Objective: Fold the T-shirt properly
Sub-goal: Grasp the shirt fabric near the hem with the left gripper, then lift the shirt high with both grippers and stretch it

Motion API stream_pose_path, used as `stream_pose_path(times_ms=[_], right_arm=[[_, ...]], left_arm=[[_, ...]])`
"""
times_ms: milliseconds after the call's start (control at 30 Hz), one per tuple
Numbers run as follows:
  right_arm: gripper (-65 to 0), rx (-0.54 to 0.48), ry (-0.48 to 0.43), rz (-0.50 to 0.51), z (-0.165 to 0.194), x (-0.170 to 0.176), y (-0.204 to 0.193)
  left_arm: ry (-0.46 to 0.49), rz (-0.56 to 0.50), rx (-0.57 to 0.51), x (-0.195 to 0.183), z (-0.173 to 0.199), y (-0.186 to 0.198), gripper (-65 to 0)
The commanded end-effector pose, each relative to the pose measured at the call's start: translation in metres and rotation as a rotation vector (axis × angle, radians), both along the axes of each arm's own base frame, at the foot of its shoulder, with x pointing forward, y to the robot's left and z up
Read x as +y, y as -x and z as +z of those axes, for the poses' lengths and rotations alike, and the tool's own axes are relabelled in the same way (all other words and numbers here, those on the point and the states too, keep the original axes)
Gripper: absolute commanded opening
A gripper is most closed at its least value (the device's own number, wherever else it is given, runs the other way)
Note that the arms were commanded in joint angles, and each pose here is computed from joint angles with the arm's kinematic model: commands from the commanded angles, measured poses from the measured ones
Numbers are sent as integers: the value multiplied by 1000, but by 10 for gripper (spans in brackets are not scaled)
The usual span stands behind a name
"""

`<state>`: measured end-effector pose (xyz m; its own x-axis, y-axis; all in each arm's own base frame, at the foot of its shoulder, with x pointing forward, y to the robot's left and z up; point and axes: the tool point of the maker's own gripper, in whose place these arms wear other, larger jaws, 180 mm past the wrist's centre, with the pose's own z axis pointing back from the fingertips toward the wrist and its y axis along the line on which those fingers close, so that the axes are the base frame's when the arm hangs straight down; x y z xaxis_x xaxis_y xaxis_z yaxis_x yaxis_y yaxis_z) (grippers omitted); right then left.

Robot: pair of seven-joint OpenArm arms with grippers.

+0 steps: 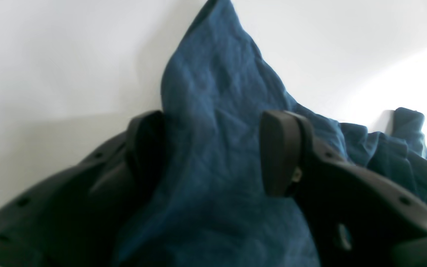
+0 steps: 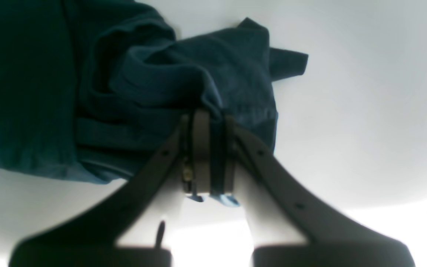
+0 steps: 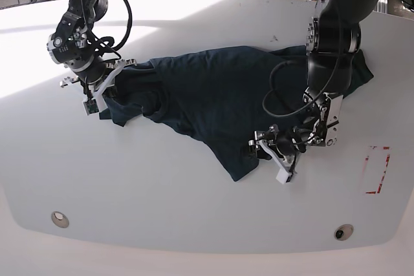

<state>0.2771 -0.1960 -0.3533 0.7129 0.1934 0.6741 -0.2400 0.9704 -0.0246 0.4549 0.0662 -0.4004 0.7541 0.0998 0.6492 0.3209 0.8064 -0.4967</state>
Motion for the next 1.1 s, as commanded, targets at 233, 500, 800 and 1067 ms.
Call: stream_pose_path(times_ms=[233,500,800,1067], right_arm=[[-650,-66,0,-2,17,-2,-13],[-650,-100,10,6,28,0,-19],[-650,-161,43,3,50,-3,-24],[-650,-185,44,-5,58,-9,-43]], left_arm=[[-38,68,-13,11,3,-13,-650],[-77,60,-64,19,18,-16,-650],[-126,129,-209,71,86,-14,-650],[-199,167,-307,101,139,1,-650]])
